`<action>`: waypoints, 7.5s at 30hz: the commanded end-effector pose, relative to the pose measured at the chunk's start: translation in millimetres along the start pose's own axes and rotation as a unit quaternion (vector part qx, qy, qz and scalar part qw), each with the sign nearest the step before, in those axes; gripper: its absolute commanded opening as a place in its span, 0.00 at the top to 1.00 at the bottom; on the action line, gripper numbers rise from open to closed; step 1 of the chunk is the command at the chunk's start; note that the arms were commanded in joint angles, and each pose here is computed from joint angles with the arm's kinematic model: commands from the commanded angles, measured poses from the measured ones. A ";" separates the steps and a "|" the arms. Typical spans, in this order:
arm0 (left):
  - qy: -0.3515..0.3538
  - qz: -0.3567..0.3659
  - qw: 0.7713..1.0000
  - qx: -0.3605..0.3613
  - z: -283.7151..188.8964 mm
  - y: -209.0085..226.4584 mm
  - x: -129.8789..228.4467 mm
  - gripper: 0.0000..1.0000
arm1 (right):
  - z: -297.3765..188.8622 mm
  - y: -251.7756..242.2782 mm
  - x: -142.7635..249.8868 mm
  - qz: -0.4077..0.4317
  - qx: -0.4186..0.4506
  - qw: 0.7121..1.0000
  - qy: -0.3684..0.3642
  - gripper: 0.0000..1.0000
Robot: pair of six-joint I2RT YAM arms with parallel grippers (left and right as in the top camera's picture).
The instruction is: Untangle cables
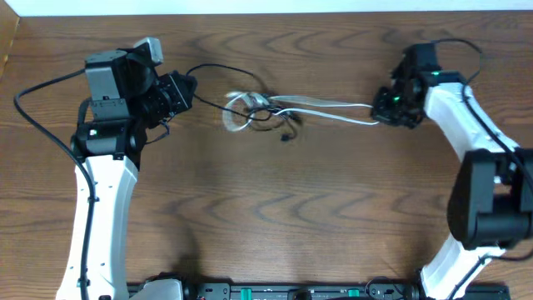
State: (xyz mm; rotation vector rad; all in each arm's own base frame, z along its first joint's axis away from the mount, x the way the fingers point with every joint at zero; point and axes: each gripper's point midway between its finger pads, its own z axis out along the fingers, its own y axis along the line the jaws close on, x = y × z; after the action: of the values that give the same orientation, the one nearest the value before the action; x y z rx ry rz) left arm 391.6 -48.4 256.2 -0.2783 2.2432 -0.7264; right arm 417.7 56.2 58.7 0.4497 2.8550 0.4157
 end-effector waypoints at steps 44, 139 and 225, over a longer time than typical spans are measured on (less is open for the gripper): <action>-0.005 0.002 0.982 -0.190 -26.5 64.0 5.4 0.93 | -365.5 -136.2 -25.8 0.157 -0.076 0.878 -0.446 0.99; 0.112 -0.156 0.916 0.353 -60.1 -134.9 -19.6 0.93 | 120.3 151.5 68.5 -0.466 -0.120 0.876 -0.013 0.99; 0.178 0.101 0.968 -0.143 4.7 10.4 102.3 0.48 | -261.2 60.9 -75.1 -0.182 0.087 0.931 -0.304 0.99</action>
State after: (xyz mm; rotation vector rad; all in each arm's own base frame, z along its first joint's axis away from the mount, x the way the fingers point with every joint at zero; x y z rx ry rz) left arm 320.3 -80.5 180.4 -0.0794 2.6869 -0.3528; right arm 431.1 -2.0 247.9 0.3504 2.4840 -0.1952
